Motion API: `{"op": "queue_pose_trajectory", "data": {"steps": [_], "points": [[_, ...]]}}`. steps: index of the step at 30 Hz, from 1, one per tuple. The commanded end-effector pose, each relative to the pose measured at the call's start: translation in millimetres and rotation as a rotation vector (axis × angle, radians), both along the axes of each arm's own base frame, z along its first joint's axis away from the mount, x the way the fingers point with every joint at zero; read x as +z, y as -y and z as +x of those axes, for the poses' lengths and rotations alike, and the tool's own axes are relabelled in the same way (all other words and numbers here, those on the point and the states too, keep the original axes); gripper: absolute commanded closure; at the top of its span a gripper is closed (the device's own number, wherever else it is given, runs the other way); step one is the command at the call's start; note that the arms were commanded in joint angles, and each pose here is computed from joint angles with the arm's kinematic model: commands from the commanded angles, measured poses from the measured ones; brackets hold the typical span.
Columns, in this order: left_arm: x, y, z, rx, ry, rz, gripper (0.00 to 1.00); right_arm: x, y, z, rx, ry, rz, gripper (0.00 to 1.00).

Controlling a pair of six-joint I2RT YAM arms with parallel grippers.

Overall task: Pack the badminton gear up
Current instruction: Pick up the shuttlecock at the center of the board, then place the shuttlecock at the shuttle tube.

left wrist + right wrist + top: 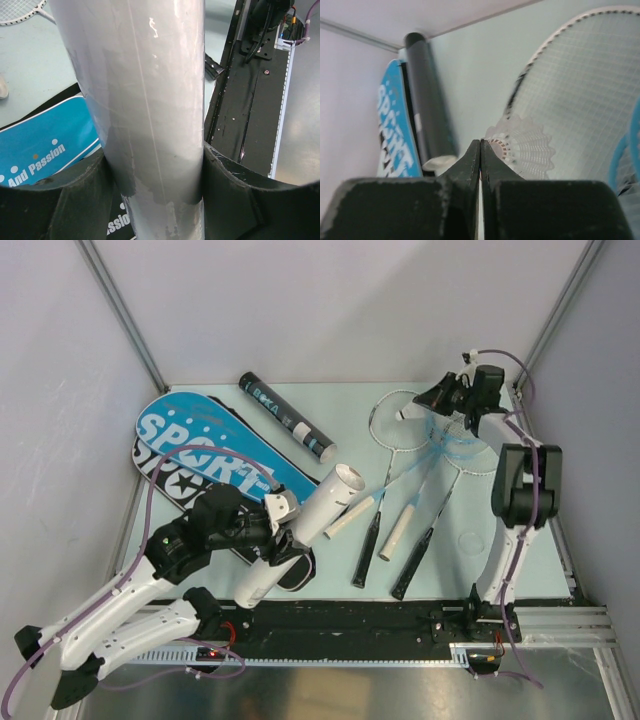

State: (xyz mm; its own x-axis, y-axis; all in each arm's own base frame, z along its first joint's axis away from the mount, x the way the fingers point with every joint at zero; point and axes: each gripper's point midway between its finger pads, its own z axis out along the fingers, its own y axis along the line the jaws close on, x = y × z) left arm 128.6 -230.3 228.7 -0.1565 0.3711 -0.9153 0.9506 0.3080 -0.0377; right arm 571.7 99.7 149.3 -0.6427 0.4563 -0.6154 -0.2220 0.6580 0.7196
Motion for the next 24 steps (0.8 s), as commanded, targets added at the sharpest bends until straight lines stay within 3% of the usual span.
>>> {"op": "queue_pose_trajectory", "data": {"steps": [1,9,15,24], "points": [[18,4,5,0.006,0.049,-0.056,0.47,107,-19,-46,0.052,0.223,0.029,1.00],[16,4,8,0.024,0.046,-0.050,0.46,183,-71,-162,0.165,0.337,-0.061,1.00],[13,3,12,0.043,0.041,-0.038,0.46,246,-95,-254,0.256,0.442,-0.045,1.00],[12,5,14,0.047,0.033,-0.028,0.47,259,-106,-358,0.453,0.501,-0.062,1.00]]}}
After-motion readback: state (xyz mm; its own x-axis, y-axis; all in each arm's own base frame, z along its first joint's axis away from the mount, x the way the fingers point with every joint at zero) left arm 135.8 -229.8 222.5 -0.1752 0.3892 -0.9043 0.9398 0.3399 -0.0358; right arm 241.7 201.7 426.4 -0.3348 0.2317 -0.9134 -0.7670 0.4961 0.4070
